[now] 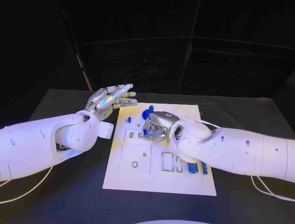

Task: Assemble the parts on the task board

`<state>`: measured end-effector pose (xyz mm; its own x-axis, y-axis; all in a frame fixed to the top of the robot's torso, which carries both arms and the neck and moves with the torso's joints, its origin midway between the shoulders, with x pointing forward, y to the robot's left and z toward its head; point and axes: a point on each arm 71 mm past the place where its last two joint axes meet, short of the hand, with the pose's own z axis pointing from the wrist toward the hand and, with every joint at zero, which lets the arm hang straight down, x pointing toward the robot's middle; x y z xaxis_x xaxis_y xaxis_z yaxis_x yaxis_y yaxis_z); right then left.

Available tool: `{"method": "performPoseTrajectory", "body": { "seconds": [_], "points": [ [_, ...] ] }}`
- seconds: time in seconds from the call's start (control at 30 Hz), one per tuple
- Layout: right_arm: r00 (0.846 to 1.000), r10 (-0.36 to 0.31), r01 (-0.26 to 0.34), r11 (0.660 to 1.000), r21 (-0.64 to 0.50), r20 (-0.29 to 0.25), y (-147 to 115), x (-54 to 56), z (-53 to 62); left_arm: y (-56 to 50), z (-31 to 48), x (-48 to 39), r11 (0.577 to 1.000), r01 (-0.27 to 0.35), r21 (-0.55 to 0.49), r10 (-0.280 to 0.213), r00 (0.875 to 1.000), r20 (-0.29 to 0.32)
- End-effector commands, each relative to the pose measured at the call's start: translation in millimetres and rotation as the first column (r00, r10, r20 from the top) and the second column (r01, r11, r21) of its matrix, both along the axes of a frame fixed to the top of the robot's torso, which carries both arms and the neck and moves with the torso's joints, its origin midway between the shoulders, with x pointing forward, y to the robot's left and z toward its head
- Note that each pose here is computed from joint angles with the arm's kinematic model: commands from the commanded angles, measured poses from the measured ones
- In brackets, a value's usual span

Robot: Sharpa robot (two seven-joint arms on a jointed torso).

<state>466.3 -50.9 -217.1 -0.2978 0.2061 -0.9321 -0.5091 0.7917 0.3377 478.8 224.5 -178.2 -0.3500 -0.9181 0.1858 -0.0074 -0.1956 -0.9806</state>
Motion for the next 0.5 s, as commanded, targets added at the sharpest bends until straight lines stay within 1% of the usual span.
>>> {"method": "performPoseTrajectory", "body": {
  "seconds": [0.03,0.5],
  "points": [
    [1.000,0.008,-0.008,1.000,-0.021,-0.006,0.6,0.1,-1.2,-1.7,2.1,-0.2,1.000,0.012,-0.007,-0.012,1.000,0.014],
    [1.000,0.011,-0.011,0.999,-0.035,-0.023,3.1,-0.3,-4.7,-2.0,2.0,0.2,1.000,0.012,-0.007,-0.012,1.000,0.014]
  ]
}}
